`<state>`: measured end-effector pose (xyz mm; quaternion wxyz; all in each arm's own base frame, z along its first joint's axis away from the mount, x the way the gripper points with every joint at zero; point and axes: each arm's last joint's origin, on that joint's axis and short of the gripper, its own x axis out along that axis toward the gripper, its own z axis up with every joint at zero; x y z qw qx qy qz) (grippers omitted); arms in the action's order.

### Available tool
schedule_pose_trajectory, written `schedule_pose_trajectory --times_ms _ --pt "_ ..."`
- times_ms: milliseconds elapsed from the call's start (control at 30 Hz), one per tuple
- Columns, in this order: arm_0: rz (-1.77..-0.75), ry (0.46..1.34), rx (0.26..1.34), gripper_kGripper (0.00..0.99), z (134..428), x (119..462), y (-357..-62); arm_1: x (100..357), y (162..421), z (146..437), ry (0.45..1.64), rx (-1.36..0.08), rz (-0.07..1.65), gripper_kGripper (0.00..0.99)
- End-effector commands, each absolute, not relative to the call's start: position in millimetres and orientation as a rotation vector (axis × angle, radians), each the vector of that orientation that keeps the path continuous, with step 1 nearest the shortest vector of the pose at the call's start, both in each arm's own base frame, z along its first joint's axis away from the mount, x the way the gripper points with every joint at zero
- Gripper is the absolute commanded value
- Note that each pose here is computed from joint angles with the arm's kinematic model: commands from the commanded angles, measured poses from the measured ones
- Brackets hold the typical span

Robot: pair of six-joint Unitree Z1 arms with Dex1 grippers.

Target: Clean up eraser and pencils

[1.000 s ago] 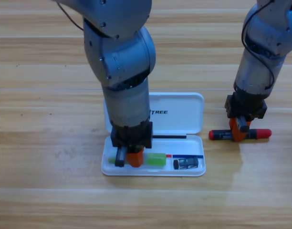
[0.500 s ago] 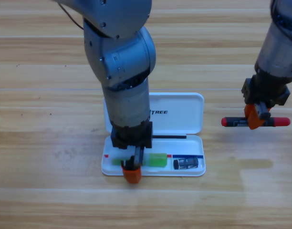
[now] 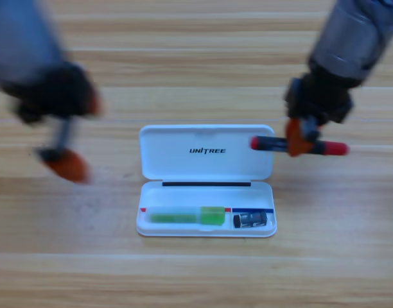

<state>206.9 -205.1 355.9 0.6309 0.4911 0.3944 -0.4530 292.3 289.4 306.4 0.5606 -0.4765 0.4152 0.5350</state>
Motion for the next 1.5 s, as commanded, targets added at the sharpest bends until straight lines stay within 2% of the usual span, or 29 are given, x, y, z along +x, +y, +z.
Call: schedule_pose_trajectory --times_ms 33,167,400,633,1000,1033,1067,1100,1133,1167,1267,1500 --pt "-0.893 0.975 1.078 0.99 358 208 -127 288 360 243 1.105 -1.178 1.35 0.0" --pt "-0.902 1.016 1.078 0.989 342 204 -123 291 385 229 1.101 -1.183 1.354 0.0" --pt "-0.921 1.042 1.053 0.989 328 201 -122 291 407 211 1.098 -1.194 1.362 0.0" --pt "-0.925 1.057 1.055 0.989 321 202 -123 295 410 196 1.123 -1.205 1.356 0.0" --pt "-0.93 1.066 1.054 0.989 309 203 -124 299 408 195 1.13 -1.2 1.338 0.0" --pt "-0.932 1.066 1.053 0.989 309 203 -124 299 408 195 1.131 -1.199 1.337 0.061" --pt "-0.932 1.066 1.053 0.989 309 203 -124 299 408 196 1.129 -1.199 1.337 0.336" --pt "-0.932 1.069 1.052 0.989 308 203 -124 299 408 197 1.128 -1.197 1.333 0.67" --pt "-0.931 1.07 1.05 0.989 308 204 -124 299 408 199 1.123 -1.196 1.333 0.887" --pt "-0.932 1.073 1.051 0.989 307 204 -124 299 408 203 1.113 -1.192 1.333 0.928" --pt "-0.932 1.078 1.048 0.989 306 204 -124 297 407 215 1.086 -1.179 1.337 0.954" --pt "-0.926 1.074 1.036 0.99 306 204 -125 291 399 242 1.044 -1.148 1.344 0.957"
